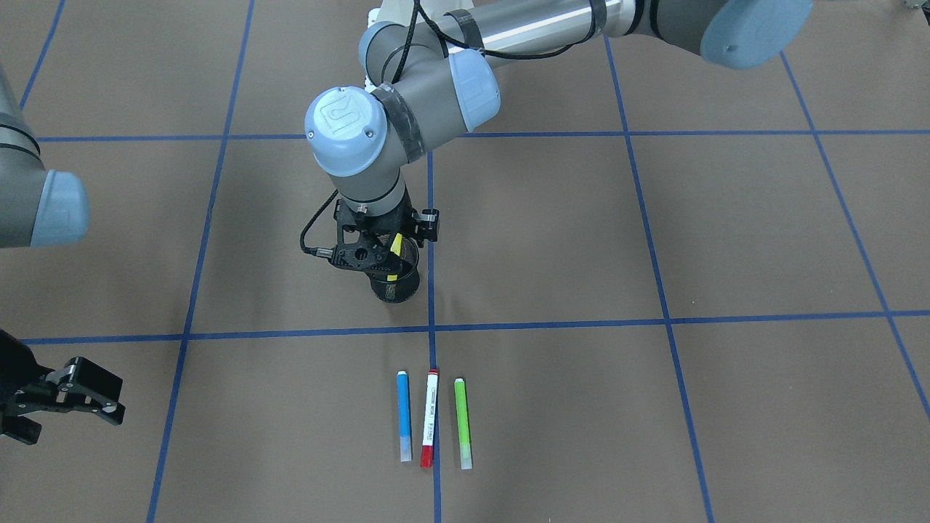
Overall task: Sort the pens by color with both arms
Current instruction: 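Lower the left gripper into the cup and grasp the yellow marker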
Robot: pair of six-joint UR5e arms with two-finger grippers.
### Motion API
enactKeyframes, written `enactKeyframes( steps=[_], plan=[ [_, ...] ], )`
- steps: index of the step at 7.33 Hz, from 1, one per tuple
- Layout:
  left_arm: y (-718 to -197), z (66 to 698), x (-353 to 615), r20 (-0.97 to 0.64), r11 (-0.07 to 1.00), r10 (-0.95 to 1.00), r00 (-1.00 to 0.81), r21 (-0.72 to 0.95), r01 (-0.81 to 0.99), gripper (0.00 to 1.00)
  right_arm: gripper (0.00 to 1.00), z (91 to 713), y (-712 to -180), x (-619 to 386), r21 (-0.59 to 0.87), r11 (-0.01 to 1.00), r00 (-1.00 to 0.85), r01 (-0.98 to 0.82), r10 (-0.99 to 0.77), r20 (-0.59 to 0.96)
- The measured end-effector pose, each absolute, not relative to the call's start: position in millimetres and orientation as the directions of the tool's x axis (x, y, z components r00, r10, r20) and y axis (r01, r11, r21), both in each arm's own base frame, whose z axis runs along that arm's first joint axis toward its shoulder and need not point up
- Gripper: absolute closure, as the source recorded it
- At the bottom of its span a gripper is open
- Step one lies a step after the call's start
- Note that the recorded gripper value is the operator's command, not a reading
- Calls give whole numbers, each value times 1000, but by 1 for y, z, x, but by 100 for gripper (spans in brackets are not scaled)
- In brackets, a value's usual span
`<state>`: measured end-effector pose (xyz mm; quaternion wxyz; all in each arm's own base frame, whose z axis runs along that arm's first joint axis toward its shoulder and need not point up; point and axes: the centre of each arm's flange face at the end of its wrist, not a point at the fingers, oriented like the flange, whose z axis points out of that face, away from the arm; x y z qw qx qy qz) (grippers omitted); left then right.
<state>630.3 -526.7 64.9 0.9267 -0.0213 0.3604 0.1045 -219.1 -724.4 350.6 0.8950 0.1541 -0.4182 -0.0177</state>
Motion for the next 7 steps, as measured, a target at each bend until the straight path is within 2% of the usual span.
enactKeyframes(
  steps=[2,5,6,7],
  plan=[
    [-524,65,628,-677,978,176,714,36,-207,42,2,351,-724,-220,290,952,650,-96,-160,743],
    [-523,66,627,-678,978,174,714,36,-205,42,2,352,-724,-221,291,952,650,-94,-163,743],
    [-523,69,627,-676,978,173,716,34,-205,48,2,352,-724,-222,290,952,650,-93,-163,743],
    [-523,73,628,-674,978,171,719,31,-204,59,2,352,-723,-223,289,953,649,-91,-163,743]
  ],
)
